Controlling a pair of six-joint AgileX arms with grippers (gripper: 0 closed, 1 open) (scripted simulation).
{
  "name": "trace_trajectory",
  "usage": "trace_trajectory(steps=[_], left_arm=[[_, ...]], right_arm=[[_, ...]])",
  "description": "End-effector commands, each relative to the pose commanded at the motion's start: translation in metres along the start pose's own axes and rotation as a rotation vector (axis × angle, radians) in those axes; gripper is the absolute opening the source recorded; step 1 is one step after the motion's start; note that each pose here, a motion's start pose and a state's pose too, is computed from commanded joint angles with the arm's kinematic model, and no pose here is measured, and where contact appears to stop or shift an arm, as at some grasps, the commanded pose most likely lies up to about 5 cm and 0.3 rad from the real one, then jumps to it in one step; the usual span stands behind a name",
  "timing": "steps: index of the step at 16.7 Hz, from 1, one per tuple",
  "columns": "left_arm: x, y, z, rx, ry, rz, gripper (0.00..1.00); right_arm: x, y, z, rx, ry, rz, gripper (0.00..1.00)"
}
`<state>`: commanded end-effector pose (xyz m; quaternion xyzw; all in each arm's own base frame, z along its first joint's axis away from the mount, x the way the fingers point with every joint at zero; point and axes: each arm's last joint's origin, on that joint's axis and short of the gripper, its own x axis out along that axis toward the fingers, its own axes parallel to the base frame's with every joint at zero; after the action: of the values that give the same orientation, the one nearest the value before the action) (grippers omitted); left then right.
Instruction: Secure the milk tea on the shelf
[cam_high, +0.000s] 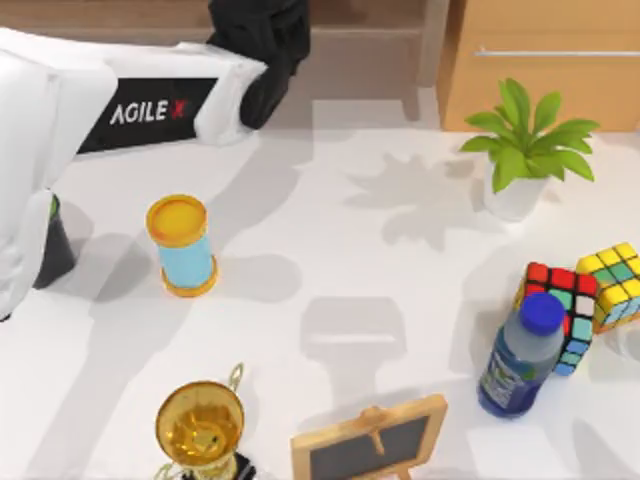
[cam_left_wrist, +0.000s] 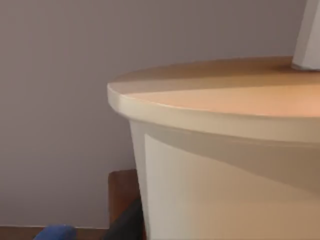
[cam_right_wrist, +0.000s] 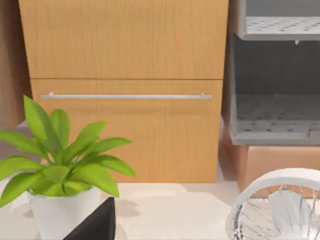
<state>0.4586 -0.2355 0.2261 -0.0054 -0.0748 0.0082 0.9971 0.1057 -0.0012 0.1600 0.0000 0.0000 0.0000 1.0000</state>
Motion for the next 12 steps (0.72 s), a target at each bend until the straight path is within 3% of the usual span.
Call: trace_trajectory(steps=[10,12], left_arm=[[0.0,0.0,0.0,0.0,0.0,0.0,0.98],[0.0,0.0,0.0,0.0,0.0,0.0,1.0]], right_arm=[[0.0,0.0,0.0,0.0,0.0,0.0,1.0],[0.0,0.0,0.0,0.0,0.0,0.0,1.0]])
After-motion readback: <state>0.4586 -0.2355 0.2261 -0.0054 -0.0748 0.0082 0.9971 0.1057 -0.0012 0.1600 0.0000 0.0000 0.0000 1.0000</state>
